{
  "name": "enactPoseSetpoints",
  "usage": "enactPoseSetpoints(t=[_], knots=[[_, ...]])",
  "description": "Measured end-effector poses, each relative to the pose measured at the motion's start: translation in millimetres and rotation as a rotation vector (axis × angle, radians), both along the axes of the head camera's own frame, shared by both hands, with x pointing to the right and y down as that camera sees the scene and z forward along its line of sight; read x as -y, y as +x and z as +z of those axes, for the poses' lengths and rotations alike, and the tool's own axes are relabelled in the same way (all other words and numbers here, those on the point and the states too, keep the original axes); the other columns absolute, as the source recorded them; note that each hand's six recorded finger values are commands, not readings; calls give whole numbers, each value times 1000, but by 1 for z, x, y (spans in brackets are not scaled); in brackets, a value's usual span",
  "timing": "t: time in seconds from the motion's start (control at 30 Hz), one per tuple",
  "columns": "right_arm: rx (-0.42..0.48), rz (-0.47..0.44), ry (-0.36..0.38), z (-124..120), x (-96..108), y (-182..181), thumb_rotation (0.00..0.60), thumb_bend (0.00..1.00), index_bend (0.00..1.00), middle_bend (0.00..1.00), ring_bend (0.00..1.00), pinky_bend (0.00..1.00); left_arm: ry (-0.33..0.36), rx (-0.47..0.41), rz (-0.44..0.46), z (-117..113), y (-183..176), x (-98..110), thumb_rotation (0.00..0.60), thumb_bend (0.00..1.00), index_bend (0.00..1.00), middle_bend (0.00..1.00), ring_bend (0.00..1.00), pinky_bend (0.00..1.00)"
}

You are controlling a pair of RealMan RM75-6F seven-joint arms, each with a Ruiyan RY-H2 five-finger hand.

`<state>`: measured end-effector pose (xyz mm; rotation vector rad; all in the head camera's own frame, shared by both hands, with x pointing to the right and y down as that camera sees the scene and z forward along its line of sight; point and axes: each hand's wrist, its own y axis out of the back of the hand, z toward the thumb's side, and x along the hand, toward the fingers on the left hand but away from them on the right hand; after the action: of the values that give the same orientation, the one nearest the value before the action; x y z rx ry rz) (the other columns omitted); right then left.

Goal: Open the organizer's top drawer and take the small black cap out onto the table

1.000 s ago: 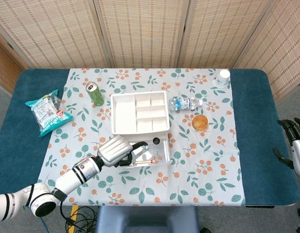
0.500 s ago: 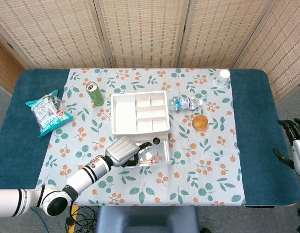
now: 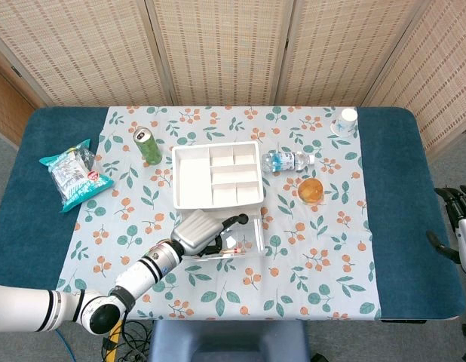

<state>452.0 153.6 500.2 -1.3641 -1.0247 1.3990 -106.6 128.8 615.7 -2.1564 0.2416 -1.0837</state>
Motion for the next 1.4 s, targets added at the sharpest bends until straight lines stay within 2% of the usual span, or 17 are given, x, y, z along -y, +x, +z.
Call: enactPoseSetpoints(t=[0.47,1.17,1.4], knots=[[-4,9,-3,1,-1,3,600,261,157,207,174,227,-6,13,6,6,5,0,113,997,97,1000,1000,1000],[-4,19,-1,1,-3,7,600,260,157,207,174,227,6,22,9,9,6,-1,108,997,151,1000,1000,1000],[-5,24,1,1,-3,8,600,260,157,207,175,227,6,34,10,10,3,-1,111,997,196,1000,1000,1000]])
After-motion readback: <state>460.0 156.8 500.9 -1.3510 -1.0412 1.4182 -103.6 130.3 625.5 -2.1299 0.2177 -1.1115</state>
